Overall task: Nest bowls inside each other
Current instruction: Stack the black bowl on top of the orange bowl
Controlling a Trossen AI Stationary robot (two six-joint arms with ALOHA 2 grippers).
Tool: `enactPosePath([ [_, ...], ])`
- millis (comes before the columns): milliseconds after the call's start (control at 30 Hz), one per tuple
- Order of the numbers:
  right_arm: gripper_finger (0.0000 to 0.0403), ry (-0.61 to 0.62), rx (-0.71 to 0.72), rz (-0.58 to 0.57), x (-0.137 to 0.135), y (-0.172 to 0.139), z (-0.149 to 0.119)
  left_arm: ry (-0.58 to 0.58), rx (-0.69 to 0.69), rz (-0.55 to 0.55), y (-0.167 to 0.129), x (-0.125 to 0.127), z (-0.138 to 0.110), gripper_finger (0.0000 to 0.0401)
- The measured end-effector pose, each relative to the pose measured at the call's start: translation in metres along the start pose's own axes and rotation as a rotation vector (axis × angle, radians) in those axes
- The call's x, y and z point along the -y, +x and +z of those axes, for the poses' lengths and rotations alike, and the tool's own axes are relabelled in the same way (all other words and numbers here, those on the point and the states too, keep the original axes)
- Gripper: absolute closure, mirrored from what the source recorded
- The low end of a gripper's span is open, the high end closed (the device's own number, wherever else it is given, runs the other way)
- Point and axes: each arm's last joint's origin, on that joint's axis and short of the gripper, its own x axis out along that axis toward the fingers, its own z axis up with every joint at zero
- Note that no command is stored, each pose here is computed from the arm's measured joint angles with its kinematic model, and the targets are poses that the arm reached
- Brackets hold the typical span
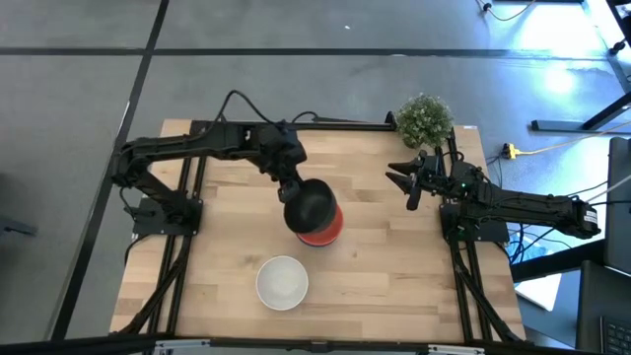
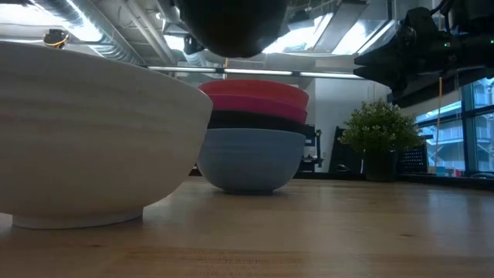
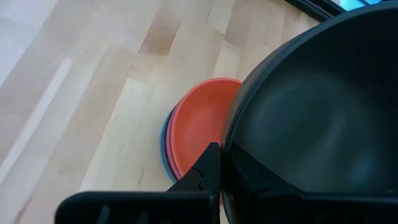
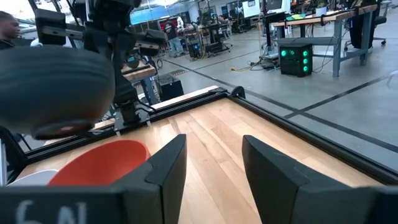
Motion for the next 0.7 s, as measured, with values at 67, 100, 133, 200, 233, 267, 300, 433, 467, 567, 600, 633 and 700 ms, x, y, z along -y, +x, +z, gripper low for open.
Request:
enactPosePath([
  [67, 0.0244, -0.002, -0.001, 0.001, 0.000, 0.000, 0.000, -0.004, -0.019, -0.009, 0.006, -0.001, 0.001, 0.0400],
  [100, 0.0244, -0.002, -0.001, 0.002, 0.000, 0.000, 0.000, -0.006, -0.022, -0.011, 0.009, -0.001, 0.003, 0.0400],
  [133, 0.0244, -0.002, -0.001, 0.003, 0.000, 0.000, 0.000, -0.008, -0.030, -0.009, 0.012, -0.002, 0.003, 0.0400],
  [200, 0.0244, -0.002, -0.002, 0.004, 0.000, 0.000, 0.000, -0.010, -0.051, -0.013, 0.018, -0.002, 0.003, 0.0400],
  [233, 0.0244, -0.003, -0.003, 0.004, 0.000, 0.000, 0.000, -0.011, -0.059, -0.018, 0.022, -0.002, 0.003, 0.0400],
  [267, 0.0244, -0.003, -0.003, 0.004, 0.000, 0.000, 0.000, -0.014, -0.071, -0.021, 0.025, -0.003, 0.003, 0.0400],
  [300, 0.0244, -0.003, -0.003, 0.004, 0.000, 0.000, 0.000, -0.020, -0.082, -0.025, 0.029, -0.003, 0.003, 0.0400],
  [433, 0.0244, -0.003, -0.014, 0.002, 0.000, 0.000, -0.001, -0.033, -0.122, -0.022, 0.043, -0.005, 0.001, 0.0400],
  [467, 0.0244, -0.003, -0.017, 0.001, 0.000, 0.000, -0.002, -0.044, -0.127, -0.022, 0.046, -0.005, 0.001, 0.0400],
  [567, 0.0244, -0.003, -0.024, -0.001, 0.000, 0.000, -0.002, -0.056, -0.151, -0.018, 0.053, -0.005, 0.000, 0.0400],
  [600, 0.0244, -0.003, -0.026, -0.001, 0.000, 0.000, -0.002, -0.063, -0.157, -0.020, 0.056, -0.004, 0.000, 0.0400],
  [633, 0.0244, -0.004, -0.030, -0.002, 0.000, 0.000, -0.003, -0.072, -0.158, -0.025, 0.058, -0.004, 0.000, 0.0400],
  [700, 0.0244, -0.004, -0.033, -0.003, 0.001, 0.000, -0.003, -0.078, -0.170, -0.022, 0.059, -0.003, -0.002, 0.0400],
])
